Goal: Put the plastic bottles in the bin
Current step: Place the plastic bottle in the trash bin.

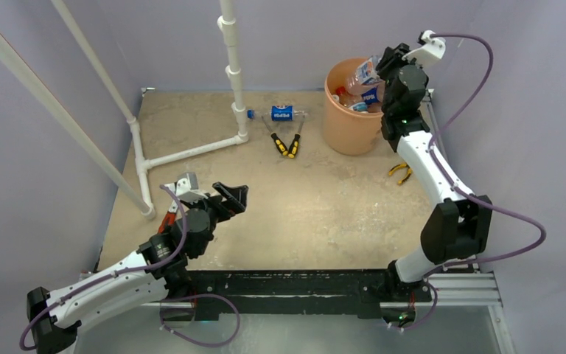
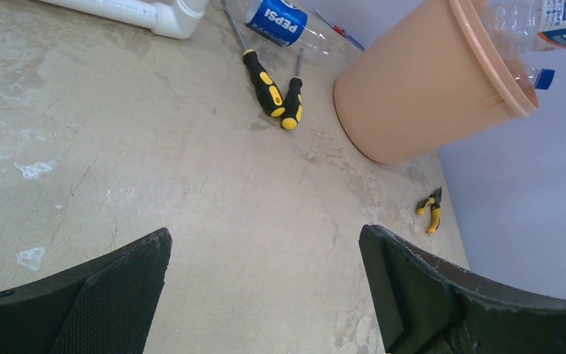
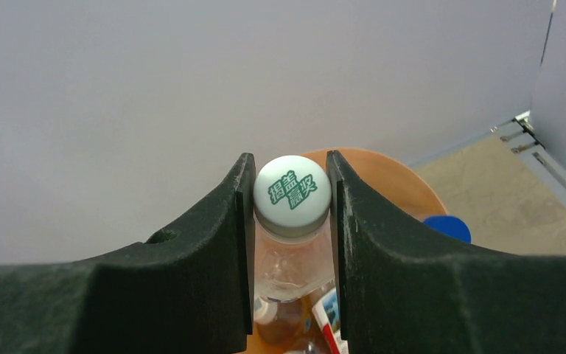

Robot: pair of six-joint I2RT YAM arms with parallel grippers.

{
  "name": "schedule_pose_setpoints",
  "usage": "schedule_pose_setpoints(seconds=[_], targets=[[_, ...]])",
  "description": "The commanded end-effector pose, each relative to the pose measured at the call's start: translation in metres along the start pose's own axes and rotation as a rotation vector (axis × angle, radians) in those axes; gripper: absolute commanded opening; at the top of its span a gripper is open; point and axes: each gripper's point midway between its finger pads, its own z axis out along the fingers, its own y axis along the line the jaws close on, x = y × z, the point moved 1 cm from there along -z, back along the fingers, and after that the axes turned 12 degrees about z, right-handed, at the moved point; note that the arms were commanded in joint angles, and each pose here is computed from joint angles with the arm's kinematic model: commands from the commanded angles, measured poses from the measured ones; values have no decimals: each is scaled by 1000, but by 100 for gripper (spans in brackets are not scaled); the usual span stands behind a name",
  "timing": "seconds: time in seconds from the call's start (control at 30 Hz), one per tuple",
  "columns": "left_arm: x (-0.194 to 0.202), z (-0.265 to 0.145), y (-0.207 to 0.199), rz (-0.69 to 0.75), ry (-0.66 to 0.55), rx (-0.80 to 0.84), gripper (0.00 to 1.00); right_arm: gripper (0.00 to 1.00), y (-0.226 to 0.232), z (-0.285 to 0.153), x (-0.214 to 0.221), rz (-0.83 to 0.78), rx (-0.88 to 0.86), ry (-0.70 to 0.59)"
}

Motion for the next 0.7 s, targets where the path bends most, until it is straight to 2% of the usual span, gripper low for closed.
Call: schedule_pose_setpoints(seconds=[0.0,0.23,0.67], targets=[[-10,1,-2,-44,-37,-6,99,0,16,13,-30,146,-87,-127],[-7,4,1,-34,-37,-28,99,0,-7,39,-3,160,-41,-131],[-1,7,9,-1,-39,-66,99,0,-48,40,81,104,11,25]])
